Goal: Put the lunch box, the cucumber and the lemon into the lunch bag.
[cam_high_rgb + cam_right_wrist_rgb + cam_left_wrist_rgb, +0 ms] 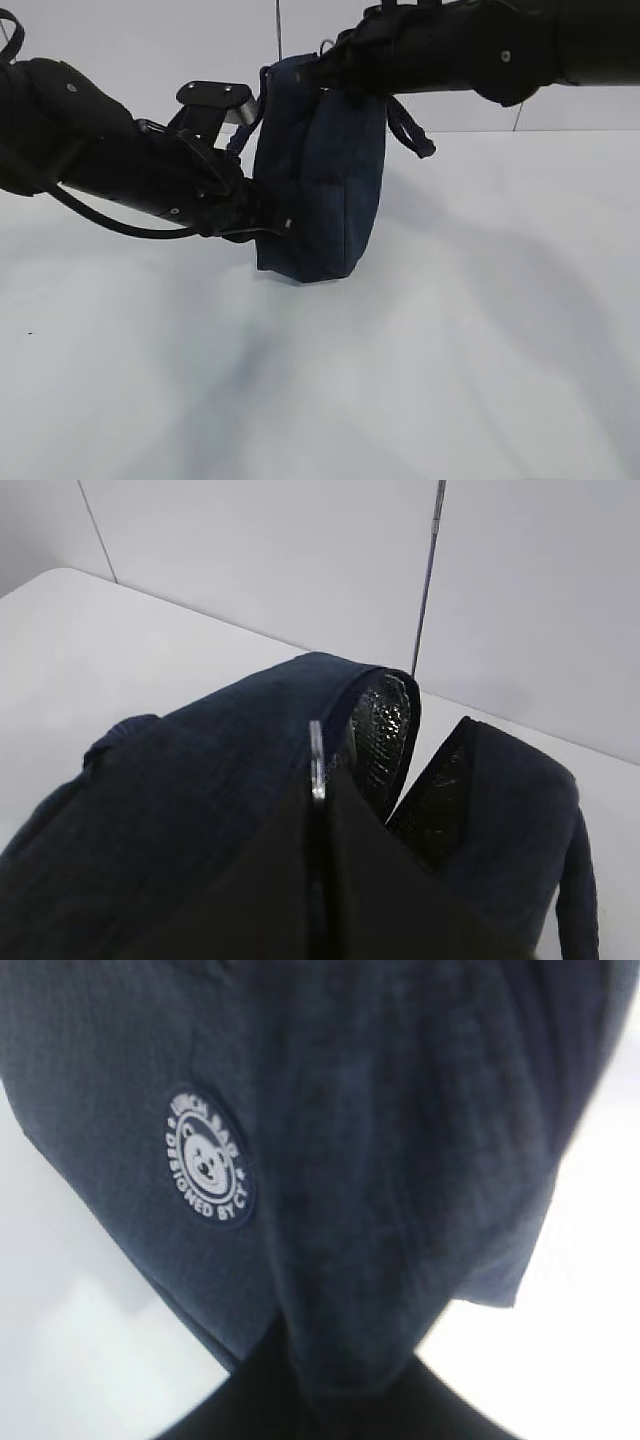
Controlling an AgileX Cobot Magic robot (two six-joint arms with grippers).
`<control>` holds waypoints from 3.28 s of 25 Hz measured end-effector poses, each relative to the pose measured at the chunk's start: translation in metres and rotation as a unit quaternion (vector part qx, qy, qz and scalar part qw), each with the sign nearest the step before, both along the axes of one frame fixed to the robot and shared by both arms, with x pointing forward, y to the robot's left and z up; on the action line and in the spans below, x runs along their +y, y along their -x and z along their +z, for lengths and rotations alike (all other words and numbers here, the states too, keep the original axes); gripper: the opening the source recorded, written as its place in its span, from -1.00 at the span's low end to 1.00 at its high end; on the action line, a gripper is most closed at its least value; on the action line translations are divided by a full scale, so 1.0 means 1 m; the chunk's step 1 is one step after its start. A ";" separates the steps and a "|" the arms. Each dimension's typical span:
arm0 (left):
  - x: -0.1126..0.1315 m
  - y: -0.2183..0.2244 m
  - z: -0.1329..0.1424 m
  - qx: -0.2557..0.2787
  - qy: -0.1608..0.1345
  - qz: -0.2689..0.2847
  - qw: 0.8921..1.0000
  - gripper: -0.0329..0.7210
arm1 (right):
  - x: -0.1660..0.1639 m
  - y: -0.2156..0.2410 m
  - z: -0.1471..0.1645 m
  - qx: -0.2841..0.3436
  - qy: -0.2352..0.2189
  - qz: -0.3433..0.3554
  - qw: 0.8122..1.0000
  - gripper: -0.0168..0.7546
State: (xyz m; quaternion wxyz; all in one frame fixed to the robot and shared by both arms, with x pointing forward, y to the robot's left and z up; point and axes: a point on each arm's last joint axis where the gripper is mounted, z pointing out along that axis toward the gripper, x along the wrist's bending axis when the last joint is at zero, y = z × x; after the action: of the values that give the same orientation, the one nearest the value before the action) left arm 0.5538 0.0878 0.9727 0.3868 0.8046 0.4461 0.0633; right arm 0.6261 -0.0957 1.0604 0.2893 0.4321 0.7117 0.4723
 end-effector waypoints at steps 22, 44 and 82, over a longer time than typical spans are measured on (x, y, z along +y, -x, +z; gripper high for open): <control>0.001 -0.001 0.001 -0.009 -0.002 0.006 1.000 -0.91 | -0.007 0.007 0.034 0.050 0.016 -0.023 0.998 -0.96; 0.002 0.016 0.046 -0.019 0.056 -0.008 0.998 0.48 | -0.009 0.014 0.034 0.101 -0.002 -0.033 0.994 -0.96; -0.013 -0.009 0.040 -0.028 0.069 -0.006 0.997 -0.93 | -0.005 0.012 0.032 0.111 -0.039 -0.036 0.992 -0.96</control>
State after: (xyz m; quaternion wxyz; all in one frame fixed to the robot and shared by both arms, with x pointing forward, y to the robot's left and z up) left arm 0.5630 0.0745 1.0129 0.4545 0.7765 0.4332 0.0527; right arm 0.6146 -0.1007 1.0926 0.2082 0.5177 0.7045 0.4384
